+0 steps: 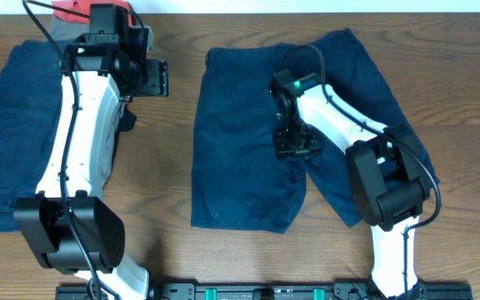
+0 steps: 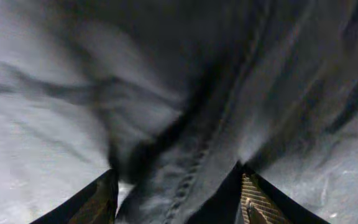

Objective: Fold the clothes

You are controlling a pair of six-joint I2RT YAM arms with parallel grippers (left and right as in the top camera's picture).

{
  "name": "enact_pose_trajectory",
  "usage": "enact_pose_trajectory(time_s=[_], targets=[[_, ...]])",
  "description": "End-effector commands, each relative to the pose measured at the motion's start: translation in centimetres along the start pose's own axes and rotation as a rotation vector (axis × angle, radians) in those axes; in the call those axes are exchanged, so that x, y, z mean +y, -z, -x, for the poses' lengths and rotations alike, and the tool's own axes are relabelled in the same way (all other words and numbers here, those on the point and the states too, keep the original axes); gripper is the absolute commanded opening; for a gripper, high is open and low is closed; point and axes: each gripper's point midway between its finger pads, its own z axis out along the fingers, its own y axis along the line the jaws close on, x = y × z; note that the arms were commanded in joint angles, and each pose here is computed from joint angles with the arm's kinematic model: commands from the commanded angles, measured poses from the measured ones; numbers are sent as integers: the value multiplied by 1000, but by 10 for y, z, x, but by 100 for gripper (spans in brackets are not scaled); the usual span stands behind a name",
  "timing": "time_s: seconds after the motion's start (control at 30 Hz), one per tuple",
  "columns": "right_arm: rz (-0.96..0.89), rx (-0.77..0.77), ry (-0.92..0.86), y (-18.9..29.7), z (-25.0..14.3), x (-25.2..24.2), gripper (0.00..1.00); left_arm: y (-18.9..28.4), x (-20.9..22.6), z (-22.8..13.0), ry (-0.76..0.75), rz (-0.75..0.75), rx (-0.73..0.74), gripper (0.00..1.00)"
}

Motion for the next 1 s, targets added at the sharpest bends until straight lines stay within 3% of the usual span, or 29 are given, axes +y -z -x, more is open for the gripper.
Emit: enact_pose_trajectory(time_s=[0.0, 0.37, 0.73, 0.97], targets=[[-71, 41, -75, -16, -8, -21, 61, -2, 1, 3, -40, 8, -8, 75], [-157, -40, -17, -24, 24, -98, 69, -10, -11, 10, -113, -7, -30, 81], [-198, -300, 352, -11, 103, -175, 84, -47, -31, -2, -195, -36, 48, 85], [-225, -312, 413, -9, 105, -217, 88, -77, -46, -3, -246, -55, 64, 89]])
